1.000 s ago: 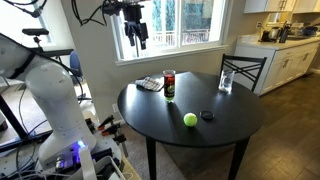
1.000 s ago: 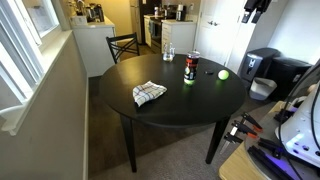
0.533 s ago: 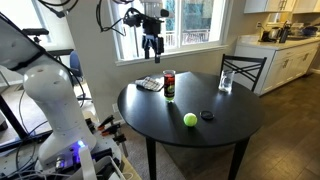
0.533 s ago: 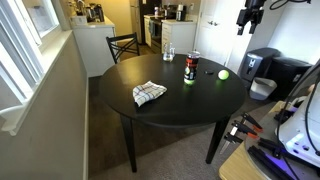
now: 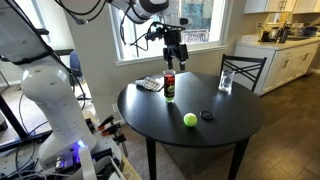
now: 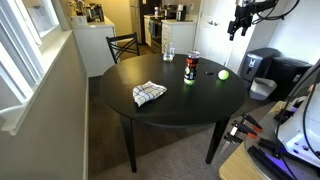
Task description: Pick up the green tennis ball and put it in the storage container
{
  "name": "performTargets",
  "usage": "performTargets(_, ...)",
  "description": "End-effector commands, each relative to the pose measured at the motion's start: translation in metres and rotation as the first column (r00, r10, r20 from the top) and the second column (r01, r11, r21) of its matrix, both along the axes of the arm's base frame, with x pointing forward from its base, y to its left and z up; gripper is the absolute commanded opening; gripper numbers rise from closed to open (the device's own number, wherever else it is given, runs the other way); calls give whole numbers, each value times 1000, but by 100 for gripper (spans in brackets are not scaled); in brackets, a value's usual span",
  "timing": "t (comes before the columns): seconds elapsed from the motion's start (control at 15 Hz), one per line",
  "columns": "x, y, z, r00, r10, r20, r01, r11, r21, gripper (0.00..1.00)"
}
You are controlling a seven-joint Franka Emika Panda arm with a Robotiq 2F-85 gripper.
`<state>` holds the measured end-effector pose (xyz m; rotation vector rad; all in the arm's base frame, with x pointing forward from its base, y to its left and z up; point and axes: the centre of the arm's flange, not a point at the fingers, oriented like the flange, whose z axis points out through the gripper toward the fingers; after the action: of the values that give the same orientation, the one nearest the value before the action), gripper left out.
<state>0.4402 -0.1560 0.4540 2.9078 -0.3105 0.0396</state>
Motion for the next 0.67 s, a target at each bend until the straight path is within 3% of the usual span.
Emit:
performTargets(0.0,20,-12,-28,998,-44,-55,40,996,-75,100)
performTargets(0.13,10,-9,-27,998,-23,-50,21,999,-40,100)
performTargets(0.6,18,-10,-34,998,-22,-66,19,999,-41,100)
